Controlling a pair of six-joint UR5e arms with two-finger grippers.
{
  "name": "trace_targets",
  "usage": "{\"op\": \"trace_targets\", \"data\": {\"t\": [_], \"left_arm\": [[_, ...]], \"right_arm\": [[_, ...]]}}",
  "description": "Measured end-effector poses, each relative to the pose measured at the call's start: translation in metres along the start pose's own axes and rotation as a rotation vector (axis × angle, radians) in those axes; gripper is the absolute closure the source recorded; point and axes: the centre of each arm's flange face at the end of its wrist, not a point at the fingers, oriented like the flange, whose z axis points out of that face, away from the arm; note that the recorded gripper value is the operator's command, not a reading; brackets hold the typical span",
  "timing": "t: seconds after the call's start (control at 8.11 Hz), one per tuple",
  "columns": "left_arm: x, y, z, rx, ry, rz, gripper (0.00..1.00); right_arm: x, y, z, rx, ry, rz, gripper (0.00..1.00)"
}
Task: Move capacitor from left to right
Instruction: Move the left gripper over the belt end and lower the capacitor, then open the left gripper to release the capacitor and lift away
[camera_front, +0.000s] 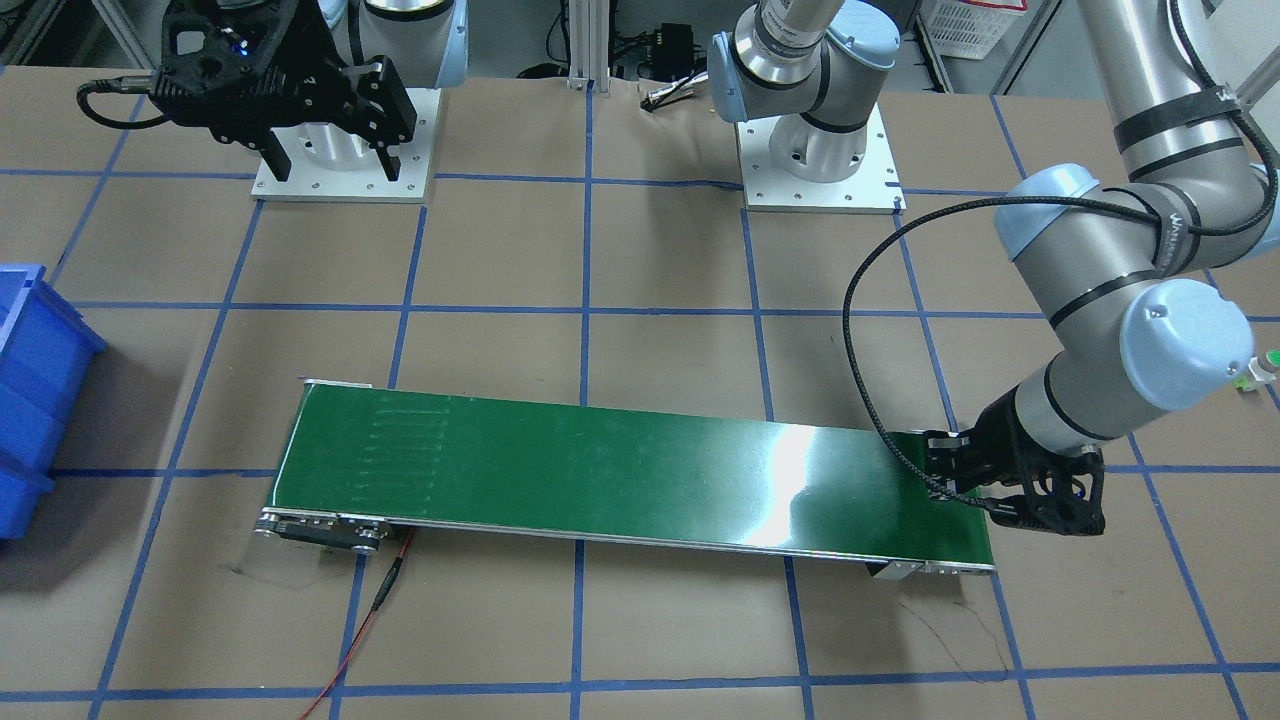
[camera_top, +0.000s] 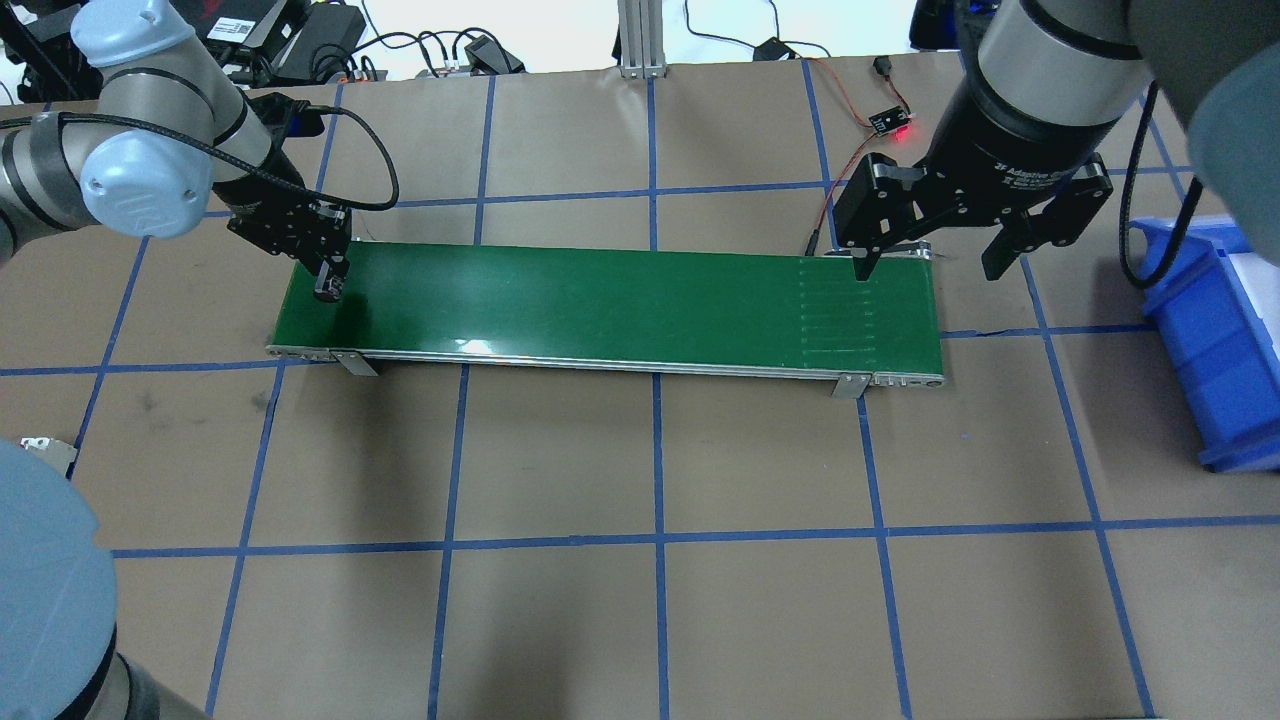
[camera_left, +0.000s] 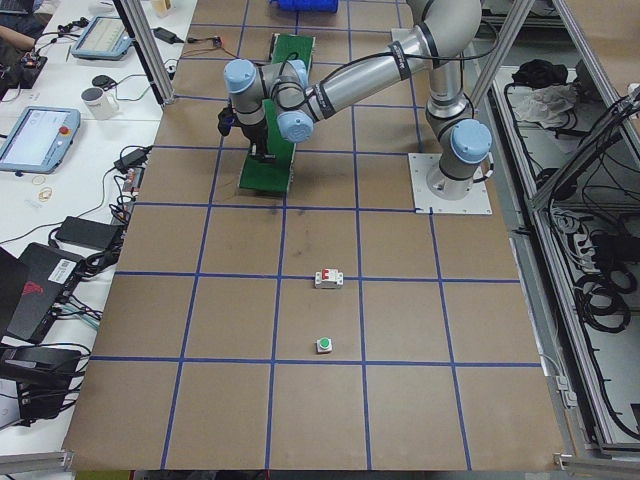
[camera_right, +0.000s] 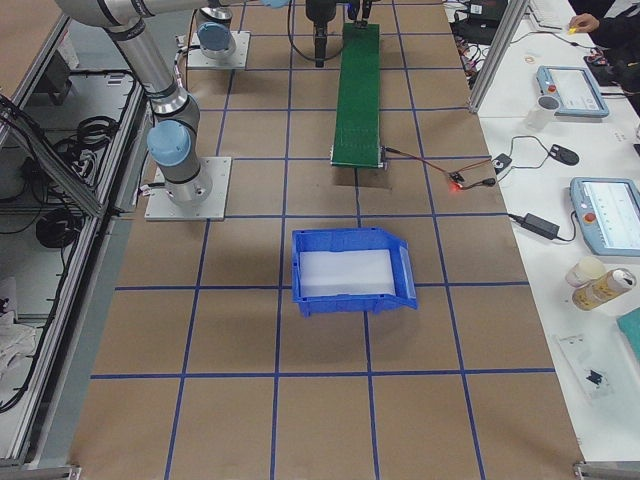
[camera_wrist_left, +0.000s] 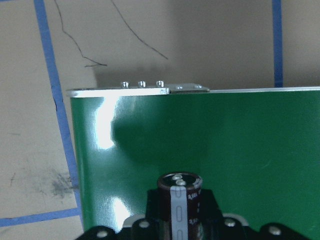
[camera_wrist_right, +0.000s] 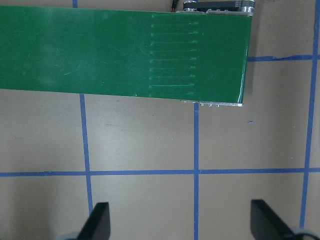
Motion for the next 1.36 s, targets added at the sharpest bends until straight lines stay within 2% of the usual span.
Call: {"op": "trace_targets", "data": {"t": [0.12, 0.25, 0.49, 0.62, 0.74, 0.99, 1.11, 1.23, 1.36], "left_arm": [[0.002, 0.000, 0.007, -0.011, 0.003, -0.002, 0.95], [0.003, 0.000, 0.012, -0.018, 0.004, -0.004, 0.56], [0.005, -0.005, 0.017, 0.014, 0.002, -0.004, 0.19], [0.012, -0.008, 0.017, 0.041, 0.013, 0.000, 0.06], [0.022, -0.009, 0.015, 0.062, 0.029, -0.017, 0.00], [0.047, -0.005, -0.007, 0.089, 0.038, -0.058, 0.00], [0.059, 0.007, -0.024, 0.066, 0.042, -0.063, 0.00], [0.070, 0.024, -0.040, 0.006, 0.052, -0.089, 0.00], [0.080, 0.042, -0.063, -0.029, 0.046, -0.116, 0.00]], "right_arm": [[0.000, 0.000, 0.000, 0.000, 0.000, 0.000, 0.00], [0.000, 0.000, 0.000, 0.000, 0.000, 0.000, 0.00], [0.000, 0.000, 0.000, 0.000, 0.000, 0.000, 0.00], [0.000, 0.000, 0.000, 0.000, 0.000, 0.000, 0.00], [0.000, 0.000, 0.000, 0.000, 0.000, 0.000, 0.00], [0.000, 0.000, 0.000, 0.000, 0.000, 0.000, 0.00], [0.000, 0.000, 0.000, 0.000, 0.000, 0.000, 0.00], [0.000, 0.000, 0.000, -0.001, 0.001, 0.000, 0.00], [0.001, 0.000, 0.000, -0.001, 0.003, 0.001, 0.00]]}}
